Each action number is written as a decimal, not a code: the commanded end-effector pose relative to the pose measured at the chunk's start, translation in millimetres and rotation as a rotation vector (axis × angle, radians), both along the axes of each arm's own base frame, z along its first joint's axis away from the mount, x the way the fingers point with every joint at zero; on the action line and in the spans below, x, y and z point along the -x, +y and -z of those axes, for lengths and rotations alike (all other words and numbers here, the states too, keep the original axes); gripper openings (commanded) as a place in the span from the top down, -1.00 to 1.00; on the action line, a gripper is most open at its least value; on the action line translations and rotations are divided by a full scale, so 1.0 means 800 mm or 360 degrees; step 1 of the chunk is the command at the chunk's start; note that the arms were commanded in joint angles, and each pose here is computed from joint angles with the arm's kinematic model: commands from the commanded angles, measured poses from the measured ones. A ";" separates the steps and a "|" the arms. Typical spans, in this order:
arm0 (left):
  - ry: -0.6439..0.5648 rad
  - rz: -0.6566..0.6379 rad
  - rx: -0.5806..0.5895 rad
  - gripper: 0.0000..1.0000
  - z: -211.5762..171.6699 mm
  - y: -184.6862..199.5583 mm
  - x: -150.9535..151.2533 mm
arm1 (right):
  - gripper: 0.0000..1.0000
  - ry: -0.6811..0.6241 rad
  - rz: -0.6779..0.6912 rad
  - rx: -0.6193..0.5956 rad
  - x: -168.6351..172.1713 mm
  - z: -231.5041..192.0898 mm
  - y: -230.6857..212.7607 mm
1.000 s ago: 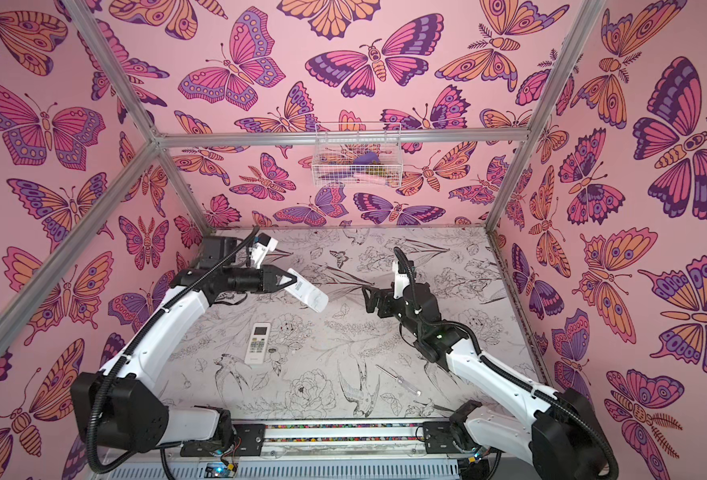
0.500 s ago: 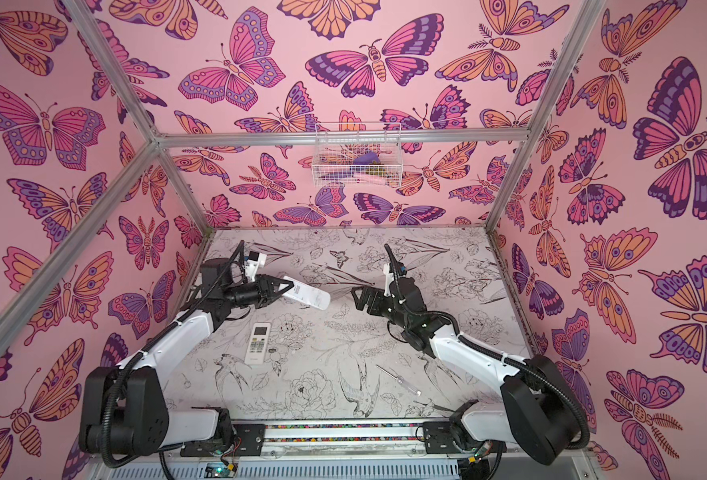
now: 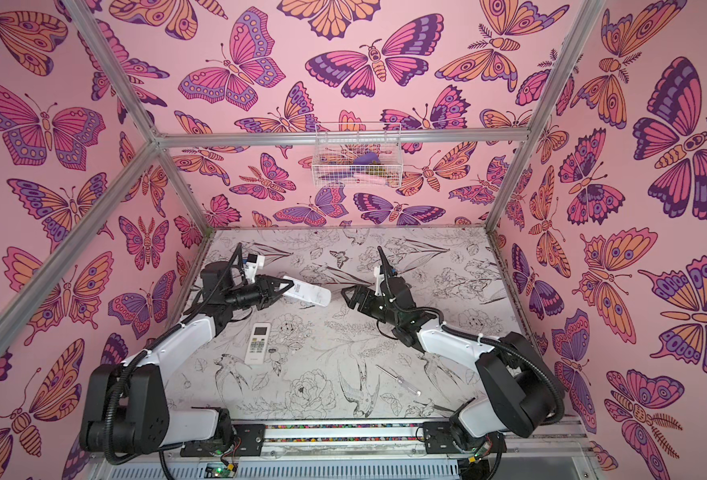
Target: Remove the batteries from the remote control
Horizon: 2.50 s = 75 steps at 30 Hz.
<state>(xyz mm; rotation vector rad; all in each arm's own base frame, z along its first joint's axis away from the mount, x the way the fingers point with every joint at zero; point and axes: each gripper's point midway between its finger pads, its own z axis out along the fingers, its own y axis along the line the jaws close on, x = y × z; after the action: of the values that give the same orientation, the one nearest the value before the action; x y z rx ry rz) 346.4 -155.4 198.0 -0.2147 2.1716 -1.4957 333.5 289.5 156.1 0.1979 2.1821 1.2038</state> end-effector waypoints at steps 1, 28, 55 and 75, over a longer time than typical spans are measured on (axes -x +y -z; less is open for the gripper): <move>0.0030 -0.0030 0.0040 1.00 0.007 0.002 -0.004 | -0.81 -0.0019 -0.0079 -0.0252 -0.003 -0.035 0.034; 0.0035 0.0030 0.0098 1.00 -0.003 -0.008 -0.002 | -0.42 0.0138 -0.0313 -0.0368 0.008 -0.023 0.106; 0.0020 0.0049 0.0077 1.00 -0.008 -0.010 -0.003 | 0.06 0.0223 -0.0290 -0.0394 0.002 0.004 0.092; 0.0031 0.0027 0.0062 1.00 -0.001 -0.006 -0.005 | 0.30 0.0211 -0.0267 -0.0316 0.009 0.012 0.070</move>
<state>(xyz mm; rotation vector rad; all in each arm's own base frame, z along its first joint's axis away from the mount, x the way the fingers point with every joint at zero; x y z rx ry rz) 347.3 -158.8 187.3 -0.2810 2.1969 -1.5466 327.3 351.5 145.7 0.1938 2.2257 1.5763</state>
